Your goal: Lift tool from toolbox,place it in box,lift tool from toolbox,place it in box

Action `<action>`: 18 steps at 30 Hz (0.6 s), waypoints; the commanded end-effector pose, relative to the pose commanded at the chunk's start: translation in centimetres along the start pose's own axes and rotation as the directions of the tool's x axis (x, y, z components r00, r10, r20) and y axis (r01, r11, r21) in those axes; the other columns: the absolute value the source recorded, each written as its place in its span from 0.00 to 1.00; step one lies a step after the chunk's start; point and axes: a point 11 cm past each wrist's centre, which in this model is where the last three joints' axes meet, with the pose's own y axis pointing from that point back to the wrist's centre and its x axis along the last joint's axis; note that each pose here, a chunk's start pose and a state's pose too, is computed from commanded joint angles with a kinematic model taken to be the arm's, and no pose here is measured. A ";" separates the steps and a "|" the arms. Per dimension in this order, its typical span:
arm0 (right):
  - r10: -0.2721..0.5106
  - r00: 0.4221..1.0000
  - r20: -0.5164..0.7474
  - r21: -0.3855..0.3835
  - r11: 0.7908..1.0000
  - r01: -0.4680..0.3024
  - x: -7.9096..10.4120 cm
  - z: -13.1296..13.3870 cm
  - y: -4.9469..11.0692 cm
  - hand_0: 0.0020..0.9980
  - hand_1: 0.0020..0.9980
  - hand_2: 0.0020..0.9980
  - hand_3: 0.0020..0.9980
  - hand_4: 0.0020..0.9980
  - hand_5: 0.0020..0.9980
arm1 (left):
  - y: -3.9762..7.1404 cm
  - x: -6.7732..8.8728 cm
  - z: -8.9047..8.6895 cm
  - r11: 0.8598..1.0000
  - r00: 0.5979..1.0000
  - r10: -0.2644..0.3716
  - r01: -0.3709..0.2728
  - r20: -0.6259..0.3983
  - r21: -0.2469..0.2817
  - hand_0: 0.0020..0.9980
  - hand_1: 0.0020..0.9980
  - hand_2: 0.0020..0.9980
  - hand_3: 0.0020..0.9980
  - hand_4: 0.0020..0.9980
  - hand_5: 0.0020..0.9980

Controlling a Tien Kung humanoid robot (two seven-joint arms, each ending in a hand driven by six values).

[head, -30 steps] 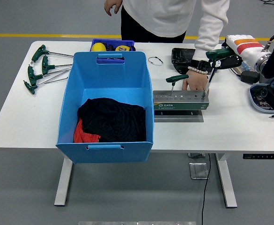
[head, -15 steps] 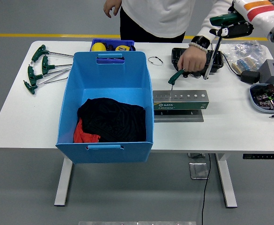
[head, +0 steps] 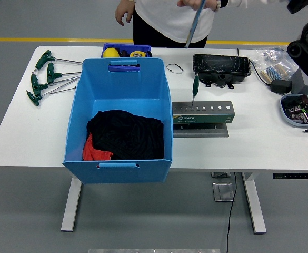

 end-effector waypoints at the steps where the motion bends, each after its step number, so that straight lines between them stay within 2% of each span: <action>1: 0.008 1.000 0.021 0.033 0.999 -0.009 -0.1 -1.6 -0.5 0.00 0.00 0.00 0.00 0.88 0.66 | 0.0 0.0 0.0 1.000 1.000 0.000 0.000 0.000 0.000 0.60 0.60 0.69 0.79 0.86 0.78; 5: 0.007 0.996 0.094 0.113 0.993 -0.017 -1.7 -6.2 -1.8 0.00 0.00 0.00 0.00 0.88 0.66 | 0.0 0.0 0.1 1.000 1.000 0.001 -0.001 0.006 0.000 0.60 0.60 0.69 0.79 0.86 0.78; 9: -0.049 0.988 0.144 0.164 0.986 0.025 -4.3 -9.3 -2.2 0.00 0.00 0.00 0.00 0.88 0.66 | 0.0 -0.1 0.5 1.000 1.000 -0.003 0.003 0.003 -0.009 0.60 0.60 0.69 0.79 0.86 0.78; 14: -0.127 0.977 0.174 0.203 0.975 0.090 -7.6 -11.6 -1.6 0.00 0.00 0.03 0.02 0.89 0.66 | 0.1 -0.2 0.9 1.000 1.000 -0.003 0.003 0.001 -0.019 0.60 0.60 0.69 0.79 0.86 0.78; 16: -0.180 0.970 0.163 0.225 0.964 0.142 -9.3 -12.4 -1.0 0.00 0.00 0.03 0.02 0.89 0.66 | 0.1 -0.2 0.9 1.000 1.000 -0.002 0.002 -0.001 -0.021 0.60 0.60 0.69 0.79 0.86 0.78; 17: -0.206 0.966 0.154 0.236 0.957 0.167 -10.1 -12.8 -0.7 0.01 0.00 0.09 0.10 0.90 0.65 | 0.1 -0.2 0.9 1.000 1.000 -0.002 0.002 -0.001 -0.021 0.60 0.60 0.69 0.79 0.86 0.78; 18: -0.228 0.962 0.150 0.242 0.952 0.188 -10.7 -13.1 -0.4 0.01 0.00 0.09 0.10 0.90 0.65 | 0.1 -0.2 0.9 1.000 1.000 -0.002 0.002 -0.001 -0.021 0.60 0.60 0.69 0.79 0.86 0.78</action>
